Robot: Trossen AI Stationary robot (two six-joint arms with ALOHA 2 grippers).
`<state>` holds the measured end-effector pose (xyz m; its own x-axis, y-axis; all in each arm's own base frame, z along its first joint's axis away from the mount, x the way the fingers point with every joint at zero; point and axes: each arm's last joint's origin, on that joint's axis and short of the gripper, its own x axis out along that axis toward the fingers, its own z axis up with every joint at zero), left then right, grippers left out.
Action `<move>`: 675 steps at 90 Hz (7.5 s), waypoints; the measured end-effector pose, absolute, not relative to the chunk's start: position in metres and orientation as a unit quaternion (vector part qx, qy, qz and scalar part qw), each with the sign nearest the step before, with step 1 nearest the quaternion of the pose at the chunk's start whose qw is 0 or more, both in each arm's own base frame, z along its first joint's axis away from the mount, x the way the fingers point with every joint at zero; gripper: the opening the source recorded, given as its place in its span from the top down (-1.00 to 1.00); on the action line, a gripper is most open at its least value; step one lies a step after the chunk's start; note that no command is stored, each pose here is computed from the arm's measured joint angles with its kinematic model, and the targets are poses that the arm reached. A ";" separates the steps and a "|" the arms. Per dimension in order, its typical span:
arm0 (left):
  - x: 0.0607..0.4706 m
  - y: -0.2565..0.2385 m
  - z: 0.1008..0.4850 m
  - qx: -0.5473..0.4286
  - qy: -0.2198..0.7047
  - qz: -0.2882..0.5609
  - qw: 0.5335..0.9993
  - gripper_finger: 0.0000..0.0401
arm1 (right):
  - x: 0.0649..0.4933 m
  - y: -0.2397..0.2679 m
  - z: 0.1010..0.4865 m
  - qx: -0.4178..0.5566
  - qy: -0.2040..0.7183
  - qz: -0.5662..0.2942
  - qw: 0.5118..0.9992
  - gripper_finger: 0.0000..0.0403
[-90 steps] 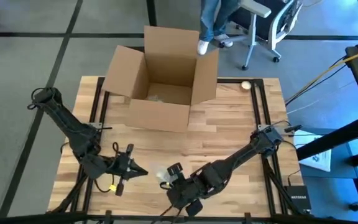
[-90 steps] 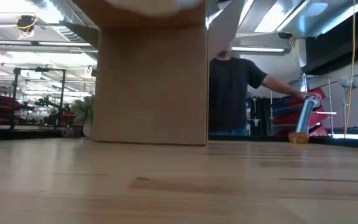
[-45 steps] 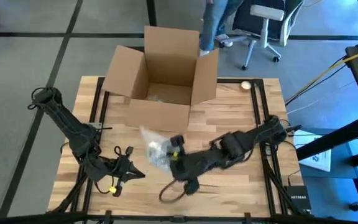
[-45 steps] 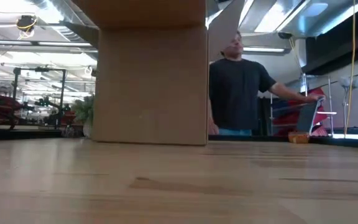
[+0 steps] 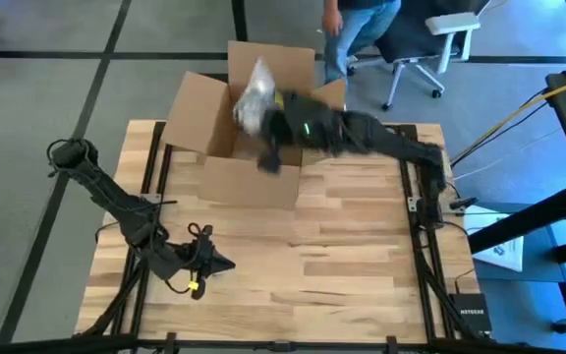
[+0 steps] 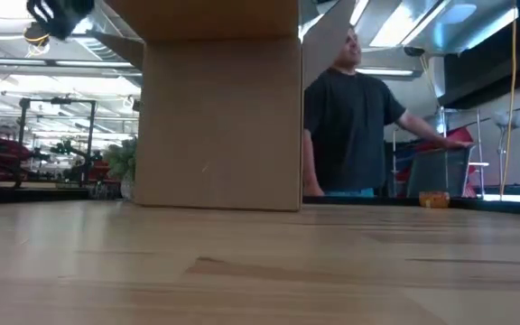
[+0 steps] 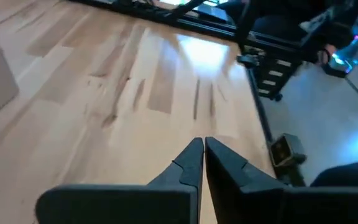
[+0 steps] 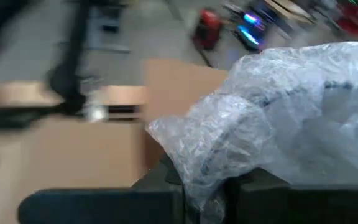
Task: Wrap mug
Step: Put the wrapped white mug into the box, then return to Home Position
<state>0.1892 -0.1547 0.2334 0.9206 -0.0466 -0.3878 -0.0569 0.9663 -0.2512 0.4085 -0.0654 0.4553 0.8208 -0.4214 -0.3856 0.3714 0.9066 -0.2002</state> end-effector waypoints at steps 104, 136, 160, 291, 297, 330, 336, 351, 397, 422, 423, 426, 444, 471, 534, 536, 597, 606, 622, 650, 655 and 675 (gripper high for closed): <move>0.199 -0.127 0.210 -0.110 0.211 0.053 0.970 1.00 | 0.480 -0.166 0.286 0.161 0.401 -0.189 0.882 0.15; 0.199 -0.127 0.210 -0.093 0.213 0.049 0.971 1.00 | 0.439 -0.139 0.377 0.121 0.330 -0.126 0.928 -0.17; 0.193 -0.123 0.219 -0.100 0.210 0.029 0.972 1.00 | 0.390 -0.074 0.449 0.058 0.286 -0.050 0.955 -0.03; 0.117 -0.055 0.194 -0.125 0.115 0.057 0.984 1.00 | 0.166 0.030 0.231 0.144 0.195 0.052 0.969 1.00; 0.118 -0.054 0.194 -0.103 0.117 0.060 0.986 1.00 | 0.161 0.029 0.215 0.135 0.165 0.059 0.975 1.00; 0.118 -0.036 0.200 -0.068 0.086 0.104 0.988 1.00 | 0.121 0.014 0.174 0.105 0.029 -0.001 0.994 1.00; 0.118 -0.032 0.201 -0.066 0.087 0.098 0.989 1.00 | 0.115 0.013 0.175 0.096 0.012 -0.001 0.995 1.00; 0.117 -0.024 0.196 -0.073 0.074 0.081 0.991 1.00 | 0.097 0.012 0.174 0.074 0.002 0.029 0.997 1.00; 0.109 -0.013 0.163 -0.101 0.023 0.071 0.992 1.00 | 0.096 0.012 0.169 0.054 -0.014 0.032 0.998 1.00; 0.097 -0.011 0.169 -0.066 -0.016 0.013 0.998 1.00 | 0.096 0.013 0.169 0.042 -0.016 0.045 0.998 1.00; 0.097 -0.011 0.170 -0.066 -0.021 0.013 0.998 1.00 | 0.096 0.013 0.169 0.041 -0.017 0.046 0.998 1.00; 0.096 -0.010 0.171 -0.064 -0.027 0.012 0.998 1.00 | 0.096 0.013 0.169 0.040 -0.018 0.048 0.998 1.00; 0.097 -0.003 0.168 -0.085 -0.013 0.012 0.996 1.00 | 0.096 0.014 0.171 0.028 -0.027 0.064 0.997 1.00; 0.097 0.008 0.167 -0.088 -0.010 0.044 0.995 1.00 | 0.097 0.013 0.168 0.033 -0.011 0.045 0.998 1.00; 0.097 0.011 0.167 -0.082 -0.008 0.056 0.995 1.00 | 0.097 0.014 0.168 0.011 -0.011 0.051 0.999 1.00; 0.097 0.011 0.167 -0.082 -0.008 0.056 0.995 1.00 | 0.097 0.014 0.168 0.011 -0.011 0.050 0.999 1.00; 0.097 0.011 0.166 -0.082 -0.007 0.056 0.995 1.00 | 0.097 0.014 0.168 0.012 -0.011 0.051 0.999 1.00; 0.097 0.011 0.166 -0.082 -0.007 0.056 0.995 1.00 | 0.097 0.014 0.167 0.011 -0.010 0.051 0.999 1.00; 0.097 0.011 0.166 -0.082 -0.007 0.056 0.995 1.00 | 0.097 0.014 0.167 0.011 -0.010 0.051 0.999 1.00; 0.097 0.011 0.166 -0.082 -0.007 0.056 0.995 1.00 | 0.097 0.014 0.167 0.012 -0.010 0.051 0.999 1.00; 0.097 0.011 0.166 -0.082 -0.007 0.056 0.995 1.00 | 0.097 0.014 0.167 0.011 -0.010 0.051 0.999 1.00; 0.097 0.011 0.166 -0.082 -0.007 0.056 0.995 1.00 | 0.097 0.014 0.167 0.012 -0.010 0.051 0.999 1.00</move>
<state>0.0971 0.0109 0.1661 0.9936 0.1127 0.0044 -0.1104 0.9803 -0.1639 0.0965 0.0136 0.1674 0.9946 0.1016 0.0219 -0.1021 0.9945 0.0220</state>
